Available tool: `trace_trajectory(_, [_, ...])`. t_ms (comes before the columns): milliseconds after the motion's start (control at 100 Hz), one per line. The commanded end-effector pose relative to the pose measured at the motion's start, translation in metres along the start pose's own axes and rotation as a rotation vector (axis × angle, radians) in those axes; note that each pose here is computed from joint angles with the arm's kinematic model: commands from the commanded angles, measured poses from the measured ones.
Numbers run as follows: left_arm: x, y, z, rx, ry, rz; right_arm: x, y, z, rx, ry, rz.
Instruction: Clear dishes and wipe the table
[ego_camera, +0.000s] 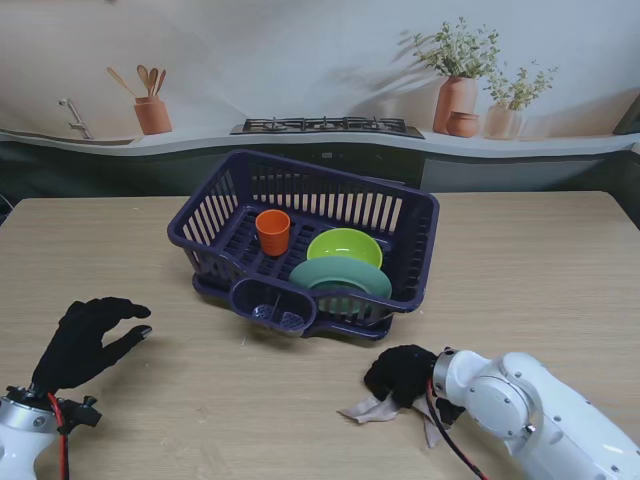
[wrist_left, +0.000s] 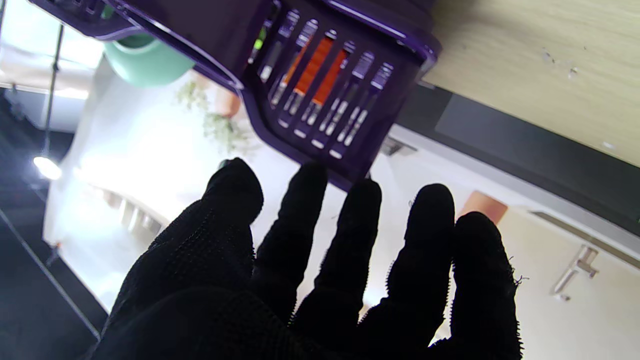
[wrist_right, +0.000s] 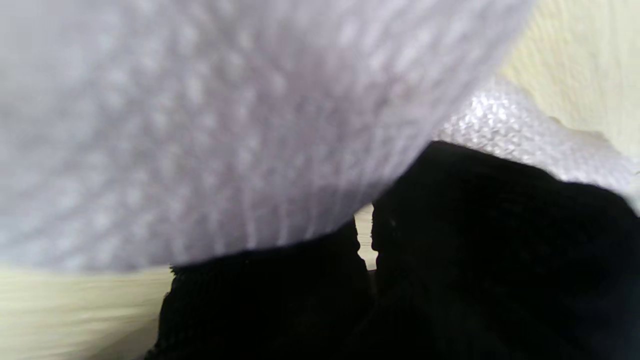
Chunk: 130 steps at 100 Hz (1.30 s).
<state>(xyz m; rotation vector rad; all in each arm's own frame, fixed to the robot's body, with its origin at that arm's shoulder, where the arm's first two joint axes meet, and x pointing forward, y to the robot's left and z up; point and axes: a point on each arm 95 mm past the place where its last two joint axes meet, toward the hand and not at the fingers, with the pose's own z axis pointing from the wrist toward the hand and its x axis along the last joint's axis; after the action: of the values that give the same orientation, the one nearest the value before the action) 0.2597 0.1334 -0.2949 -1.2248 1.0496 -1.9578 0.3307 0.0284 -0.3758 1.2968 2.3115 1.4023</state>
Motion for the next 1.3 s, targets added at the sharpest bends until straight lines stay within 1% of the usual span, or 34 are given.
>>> trace_trajectory(0, [0.001,0.001,-0.001,-0.007,0.002,-0.004,0.012,-0.022,0.011,0.064,0.025,0.029])
trace_trajectory(90, [0.001,0.001,-0.001,-0.006,0.001,-0.004,0.02,-0.02,0.018,0.063,0.039,0.043])
trace_trajectory(150, [0.001,0.001,-0.001,-0.005,0.001,-0.004,0.022,-0.019,0.02,0.063,0.047,0.042])
trace_trajectory(290, [0.001,0.001,-0.001,-0.008,-0.002,-0.003,0.014,-0.021,0.016,0.067,0.03,0.034])
trace_trajectory(420, [0.001,0.001,0.0,-0.003,-0.006,-0.002,-0.006,-0.027,0.0,0.066,-0.025,0.014])
trace_trajectory(580, [0.001,0.0,-0.001,0.003,-0.006,0.001,-0.038,-0.038,-0.03,0.064,-0.111,-0.033])
trace_trajectory(700, [0.001,0.0,-0.002,0.004,-0.004,0.003,-0.061,-0.045,-0.051,0.078,-0.169,-0.07])
trace_trajectory(790, [0.001,0.0,-0.002,0.006,-0.003,0.005,-0.072,-0.048,-0.061,0.084,-0.201,-0.092])
trace_trajectory(860, [0.001,0.0,-0.002,0.008,-0.003,0.006,-0.077,-0.05,-0.065,0.083,-0.216,-0.099])
trace_trajectory(930, [0.001,0.0,-0.002,0.009,-0.003,0.005,-0.077,-0.05,-0.066,0.082,-0.216,-0.099])
trace_trajectory(1030, [0.001,0.0,-0.002,0.009,-0.005,0.001,-0.07,-0.048,-0.06,0.08,-0.197,-0.093])
trace_trajectory(1170, [0.001,0.0,-0.002,0.011,-0.009,-0.006,-0.052,-0.042,-0.043,0.083,-0.145,-0.064])
trace_trajectory(1290, [0.002,0.0,-0.002,0.012,-0.008,-0.011,-0.031,-0.035,-0.023,0.082,-0.094,-0.037])
